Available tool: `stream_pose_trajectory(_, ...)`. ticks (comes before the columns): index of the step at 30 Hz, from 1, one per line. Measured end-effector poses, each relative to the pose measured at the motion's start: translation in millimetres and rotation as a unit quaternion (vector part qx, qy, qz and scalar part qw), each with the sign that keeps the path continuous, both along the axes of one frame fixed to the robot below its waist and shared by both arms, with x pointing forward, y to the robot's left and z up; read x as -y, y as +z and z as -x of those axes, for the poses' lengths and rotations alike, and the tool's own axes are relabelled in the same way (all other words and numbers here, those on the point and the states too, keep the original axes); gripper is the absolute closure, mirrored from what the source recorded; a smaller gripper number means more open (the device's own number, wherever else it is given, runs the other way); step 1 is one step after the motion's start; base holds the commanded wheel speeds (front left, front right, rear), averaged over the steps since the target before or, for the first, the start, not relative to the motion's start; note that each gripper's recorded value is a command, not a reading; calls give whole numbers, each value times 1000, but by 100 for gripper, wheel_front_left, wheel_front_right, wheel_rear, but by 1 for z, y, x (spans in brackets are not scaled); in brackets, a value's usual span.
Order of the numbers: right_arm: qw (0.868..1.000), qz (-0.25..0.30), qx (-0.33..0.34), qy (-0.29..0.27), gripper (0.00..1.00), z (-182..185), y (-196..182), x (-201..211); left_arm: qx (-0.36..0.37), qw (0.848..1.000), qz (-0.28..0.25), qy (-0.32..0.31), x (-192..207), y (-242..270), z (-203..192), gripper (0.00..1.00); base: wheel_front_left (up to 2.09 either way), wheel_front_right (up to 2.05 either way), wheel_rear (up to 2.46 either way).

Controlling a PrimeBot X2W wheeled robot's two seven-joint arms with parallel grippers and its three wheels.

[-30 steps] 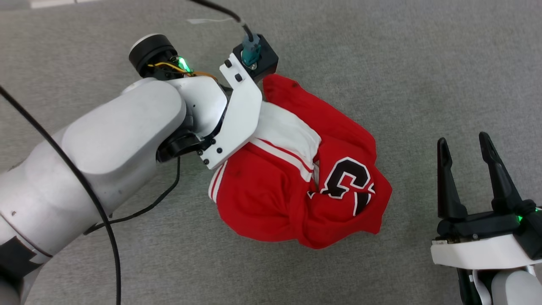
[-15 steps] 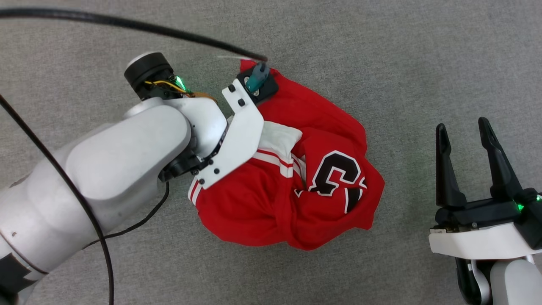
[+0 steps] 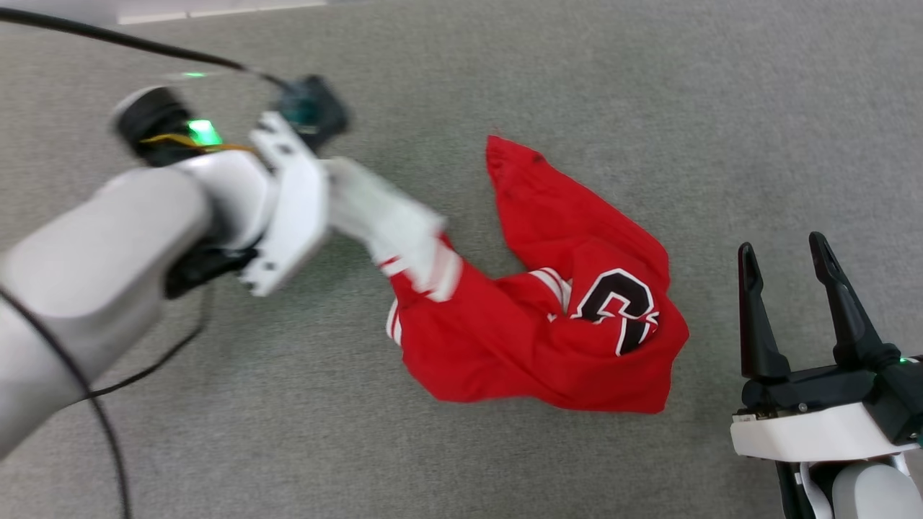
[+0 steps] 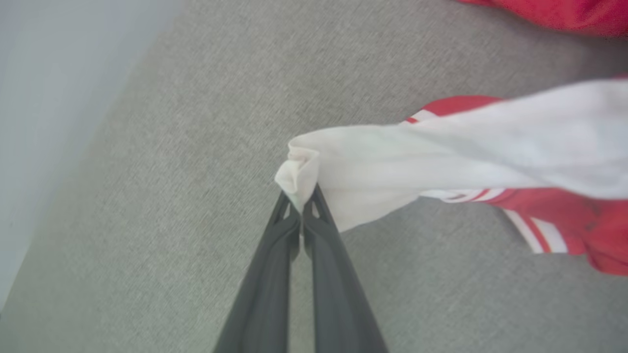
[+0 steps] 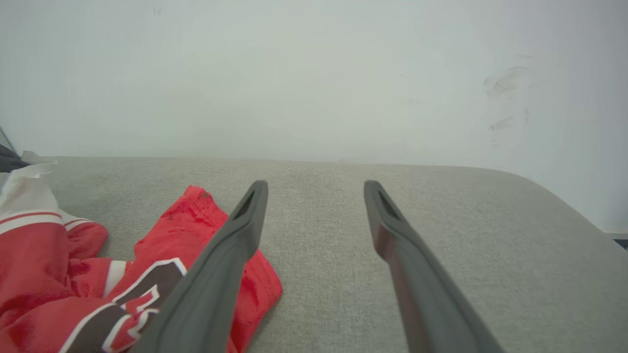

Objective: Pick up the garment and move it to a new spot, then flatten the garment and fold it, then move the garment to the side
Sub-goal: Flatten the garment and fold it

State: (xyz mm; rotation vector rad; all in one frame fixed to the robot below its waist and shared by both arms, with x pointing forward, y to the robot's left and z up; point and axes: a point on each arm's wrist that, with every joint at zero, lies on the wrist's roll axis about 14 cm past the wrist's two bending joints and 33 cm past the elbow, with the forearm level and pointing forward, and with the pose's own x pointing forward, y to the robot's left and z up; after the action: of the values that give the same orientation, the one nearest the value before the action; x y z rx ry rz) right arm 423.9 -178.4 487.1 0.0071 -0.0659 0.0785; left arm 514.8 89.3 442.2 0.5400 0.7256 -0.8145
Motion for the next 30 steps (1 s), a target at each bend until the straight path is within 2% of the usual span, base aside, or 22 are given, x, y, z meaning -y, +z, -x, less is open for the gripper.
stream_pose_trajectory(3, 1000, -2, 8, 10, 0, -1, 5, -7, 2, 997, -22, 74, -62, -3, -2, 100, 0, 0, 0)
stream_pose_trajectory(7, 1000, -3, 12, 19, 0, -3, 7, -13, -25, 987, -55, 152, -128, -26, 15, 100, 0, 0, 0)
stream_pose_trajectory(12, 1000, 0, 2, 21, 0, -2, 0, -15, -82, 972, -72, 208, -167, -63, 50, 100, 0, 0, 0)
stream_pose_trajectory(15, 1000, -1, 1, 26, 0, -3, -1, -18, -90, 968, -66, 226, -173, -68, 55, 100, 0, 0, 0)
stream_pose_trajectory(16, 1000, 1, 2, 27, 0, -3, 0, -19, -85, 967, -57, 232, -172, -66, 55, 65, 0, 0, 0)
stream_pose_trajectory(17, 1000, 1, 4, 29, 0, -3, 1, -20, -74, 968, -48, 235, -170, -64, 53, 0, 0, 0, 0)
stream_pose_trajectory(20, 999, 6, 16, 32, 0, -2, 10, -22, 3, 973, -5, 233, -159, -40, 36, 0, 0, 0, 0)
stream_pose_trajectory(22, 999, 11, 28, 32, 0, -1, 19, -22, 85, 968, 31, 233, -154, -8, 18, 0, 0, 0, 0)
stream_pose_trajectory(26, 997, 24, 61, 28, 0, 1, 42, -19, 239, 936, 100, 239, -150, 59, 3, 0, 0, 0, 0)
stream_pose_trajectory(30, 993, 49, 101, 38, 0, -2, 68, -28, 316, 905, 137, 250, -145, 86, 22, 0, 0, 0, 0)
